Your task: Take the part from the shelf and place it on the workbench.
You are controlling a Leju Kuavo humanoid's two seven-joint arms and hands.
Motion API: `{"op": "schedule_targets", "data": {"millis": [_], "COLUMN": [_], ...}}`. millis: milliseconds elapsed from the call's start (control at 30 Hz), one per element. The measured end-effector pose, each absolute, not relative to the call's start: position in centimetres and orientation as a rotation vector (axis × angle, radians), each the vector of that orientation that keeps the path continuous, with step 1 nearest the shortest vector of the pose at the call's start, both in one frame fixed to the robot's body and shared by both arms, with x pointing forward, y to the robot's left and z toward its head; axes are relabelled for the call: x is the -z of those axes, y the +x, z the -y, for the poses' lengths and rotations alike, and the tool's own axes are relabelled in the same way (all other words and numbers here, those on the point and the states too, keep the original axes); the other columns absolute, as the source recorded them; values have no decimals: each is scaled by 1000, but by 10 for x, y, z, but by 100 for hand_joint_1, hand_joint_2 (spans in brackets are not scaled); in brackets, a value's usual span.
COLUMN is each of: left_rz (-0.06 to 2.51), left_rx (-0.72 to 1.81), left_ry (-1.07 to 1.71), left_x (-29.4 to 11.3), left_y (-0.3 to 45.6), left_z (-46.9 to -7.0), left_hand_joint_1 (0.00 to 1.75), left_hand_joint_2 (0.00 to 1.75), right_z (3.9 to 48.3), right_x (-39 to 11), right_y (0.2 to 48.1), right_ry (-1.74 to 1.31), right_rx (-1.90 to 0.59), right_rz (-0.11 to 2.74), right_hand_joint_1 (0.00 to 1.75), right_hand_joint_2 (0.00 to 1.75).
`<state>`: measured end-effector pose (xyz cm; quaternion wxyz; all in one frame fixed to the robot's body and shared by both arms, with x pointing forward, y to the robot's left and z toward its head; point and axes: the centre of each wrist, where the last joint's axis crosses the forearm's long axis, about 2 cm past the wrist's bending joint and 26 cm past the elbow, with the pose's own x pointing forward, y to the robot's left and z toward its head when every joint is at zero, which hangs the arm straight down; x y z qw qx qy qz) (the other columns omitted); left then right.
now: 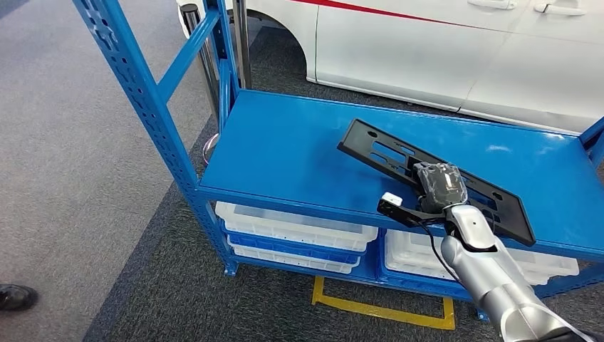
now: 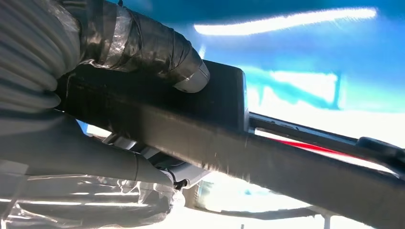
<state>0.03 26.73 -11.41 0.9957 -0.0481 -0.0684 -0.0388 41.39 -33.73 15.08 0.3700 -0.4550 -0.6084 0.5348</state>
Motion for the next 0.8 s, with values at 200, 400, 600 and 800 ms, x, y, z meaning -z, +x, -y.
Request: {"op": "schedule_targets", "data": {"millis": [200,400,600,800], "left_rz": [136,111,88,80], "left_rx": [78,63,60,60], "left_ry": [-95,-92,-98,-98], "left_x": [114,114,114,114], "left_y": [0,0,1,1], "left_z": [-267,-269,-269,-269], "left_hand_joint_1": [0,0,0,0], "left_hand_joint_2": [175,175,175,175], "right_z": [336,328,323,323], "right_x": [-157,-177,-186,-184], "right_y": [413,408,406,404], "right_ry": [-1168,-1161,-1170,-1164], "right_rx": [-1364,-1346,-1351,-1357], "right_rz": [1598,1735,1775,1772], "right_hand_joint_1": [175,175,175,175], "right_hand_joint_2": [175,175,175,175]}}
